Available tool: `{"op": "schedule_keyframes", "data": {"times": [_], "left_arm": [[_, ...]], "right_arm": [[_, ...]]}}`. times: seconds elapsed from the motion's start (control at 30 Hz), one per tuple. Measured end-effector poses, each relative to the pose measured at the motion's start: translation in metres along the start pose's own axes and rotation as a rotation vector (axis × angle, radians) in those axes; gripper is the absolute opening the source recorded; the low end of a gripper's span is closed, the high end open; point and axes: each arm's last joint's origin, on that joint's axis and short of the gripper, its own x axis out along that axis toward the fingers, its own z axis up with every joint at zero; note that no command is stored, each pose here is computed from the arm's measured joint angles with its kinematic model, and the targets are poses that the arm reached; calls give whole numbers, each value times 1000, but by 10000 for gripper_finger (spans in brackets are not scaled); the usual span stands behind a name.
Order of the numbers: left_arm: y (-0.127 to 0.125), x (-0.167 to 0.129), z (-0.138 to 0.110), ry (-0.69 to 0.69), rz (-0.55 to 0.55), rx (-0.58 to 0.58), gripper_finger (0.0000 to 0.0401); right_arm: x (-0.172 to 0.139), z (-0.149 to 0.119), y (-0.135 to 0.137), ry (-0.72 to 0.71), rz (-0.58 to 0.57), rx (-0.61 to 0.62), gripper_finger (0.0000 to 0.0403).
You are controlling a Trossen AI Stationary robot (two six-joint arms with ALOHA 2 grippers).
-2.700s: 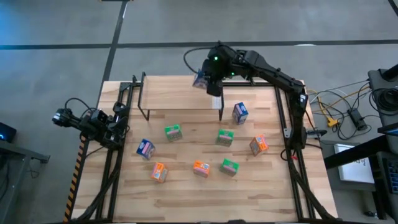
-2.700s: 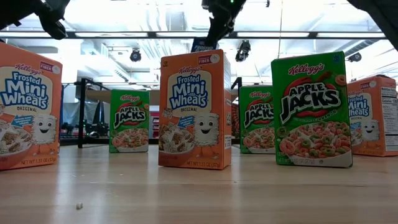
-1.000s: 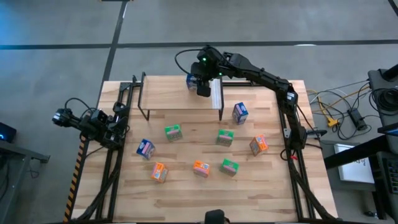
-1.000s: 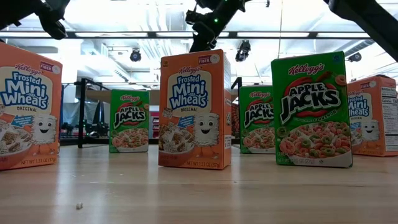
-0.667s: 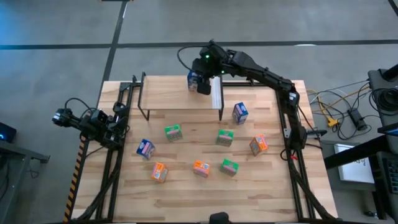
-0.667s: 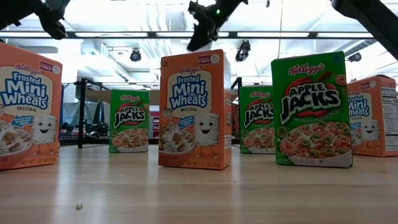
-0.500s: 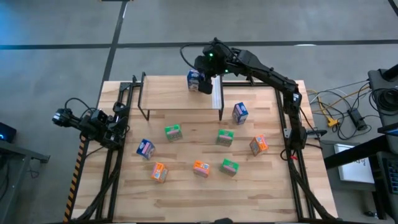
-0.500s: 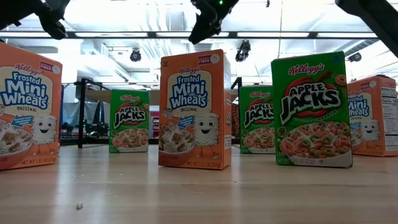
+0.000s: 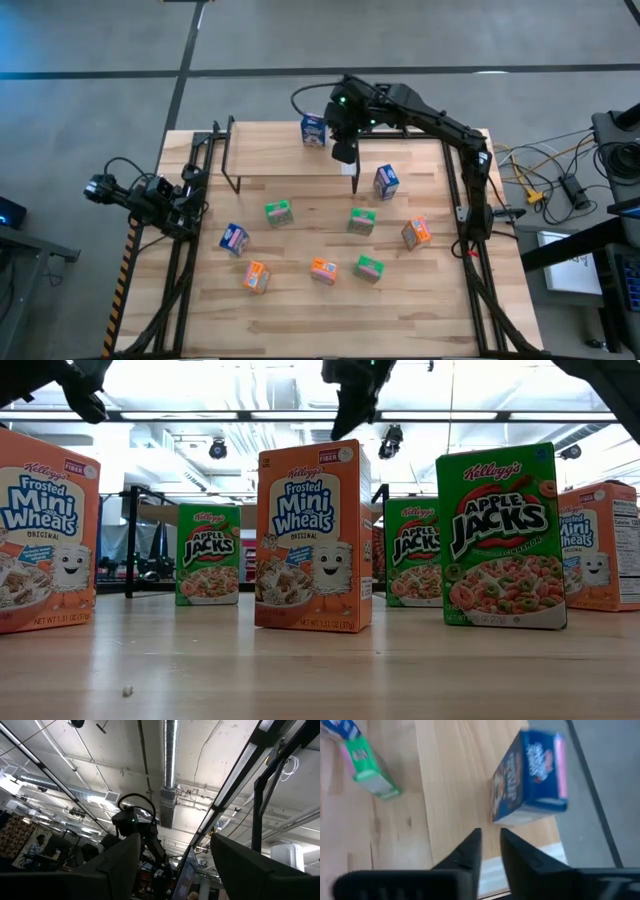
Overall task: Stack cereal on shelf
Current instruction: Put the center blue cereal box on the shelf
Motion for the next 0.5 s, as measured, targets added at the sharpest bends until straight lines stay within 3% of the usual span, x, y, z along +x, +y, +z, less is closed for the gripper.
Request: {"op": "schedule_keyframes", "data": {"times": [0.1,0.33,0.5], "left_arm": [[0,0,0,0,0,0,226],[0,0,0,0,0,0,226],[0,0,0,0,0,0,226]], "right_arm": [[17,-6,-1,51,-48,2,15],[53,-14,-7,41,-148,9,12],[60,-10,-10,-18,-195,-16,12]]}}
